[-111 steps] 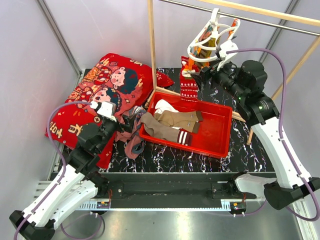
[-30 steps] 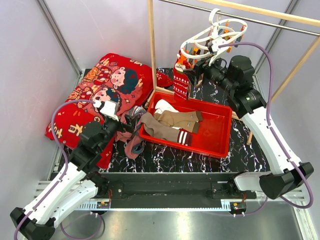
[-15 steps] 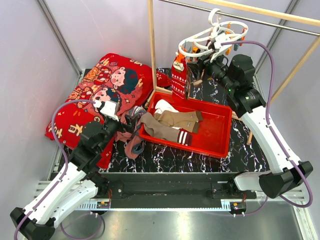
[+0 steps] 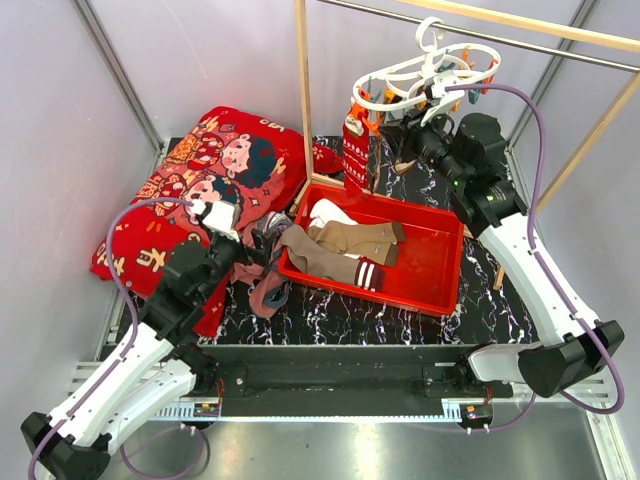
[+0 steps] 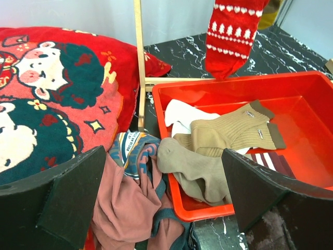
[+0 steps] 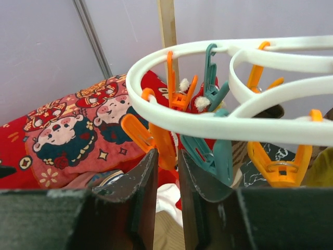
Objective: Clip the socks to the hanger
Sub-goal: Open the clamp at the hanger.
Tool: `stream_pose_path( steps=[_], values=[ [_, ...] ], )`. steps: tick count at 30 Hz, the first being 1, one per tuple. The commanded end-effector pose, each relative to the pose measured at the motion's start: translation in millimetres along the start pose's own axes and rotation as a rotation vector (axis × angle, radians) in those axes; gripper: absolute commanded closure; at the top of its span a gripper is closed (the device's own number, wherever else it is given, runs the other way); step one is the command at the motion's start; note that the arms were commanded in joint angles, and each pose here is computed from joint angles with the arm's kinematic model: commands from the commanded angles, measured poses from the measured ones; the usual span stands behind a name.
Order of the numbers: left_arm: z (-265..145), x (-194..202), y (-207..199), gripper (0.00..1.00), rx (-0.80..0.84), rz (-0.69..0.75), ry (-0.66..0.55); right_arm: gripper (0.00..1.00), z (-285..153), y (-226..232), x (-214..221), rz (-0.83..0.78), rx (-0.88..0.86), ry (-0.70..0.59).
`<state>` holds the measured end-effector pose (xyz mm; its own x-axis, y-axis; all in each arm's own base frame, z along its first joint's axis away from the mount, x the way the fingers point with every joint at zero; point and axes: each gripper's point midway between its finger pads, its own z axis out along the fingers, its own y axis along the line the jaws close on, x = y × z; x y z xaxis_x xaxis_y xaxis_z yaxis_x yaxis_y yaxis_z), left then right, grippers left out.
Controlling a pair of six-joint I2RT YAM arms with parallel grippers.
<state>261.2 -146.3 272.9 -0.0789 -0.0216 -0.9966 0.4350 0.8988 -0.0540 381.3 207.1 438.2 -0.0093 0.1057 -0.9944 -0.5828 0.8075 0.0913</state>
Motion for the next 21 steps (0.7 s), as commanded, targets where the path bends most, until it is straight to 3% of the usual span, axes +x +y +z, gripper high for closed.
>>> stream_pose_path(
  steps=[1,3,5,11,21],
  values=[
    [2.7,-26.3,-10.1,0.01,0.047,-0.014,-0.065,0.71,-7.2,4.1,-25.7,0.030,0.005,-0.094],
    [5.6,-30.1,-14.8,0.01,0.066,-0.016,-0.068,0.68,-6.9,5.2,-25.9,0.031,-0.002,-0.101],
    [8.0,-33.3,-20.3,0.01,0.089,-0.015,-0.067,0.55,-5.8,5.2,-31.0,0.028,-0.006,-0.130],
    [18.0,-44.9,-30.0,0.01,0.118,-0.013,-0.088,0.41,-4.9,14.8,-44.4,0.025,-0.060,-0.185],
    [39.0,-67.9,-50.1,0.01,0.159,0.000,-0.131,0.40,-1.9,10.7,-54.7,0.048,-0.039,-0.250]
  ],
)
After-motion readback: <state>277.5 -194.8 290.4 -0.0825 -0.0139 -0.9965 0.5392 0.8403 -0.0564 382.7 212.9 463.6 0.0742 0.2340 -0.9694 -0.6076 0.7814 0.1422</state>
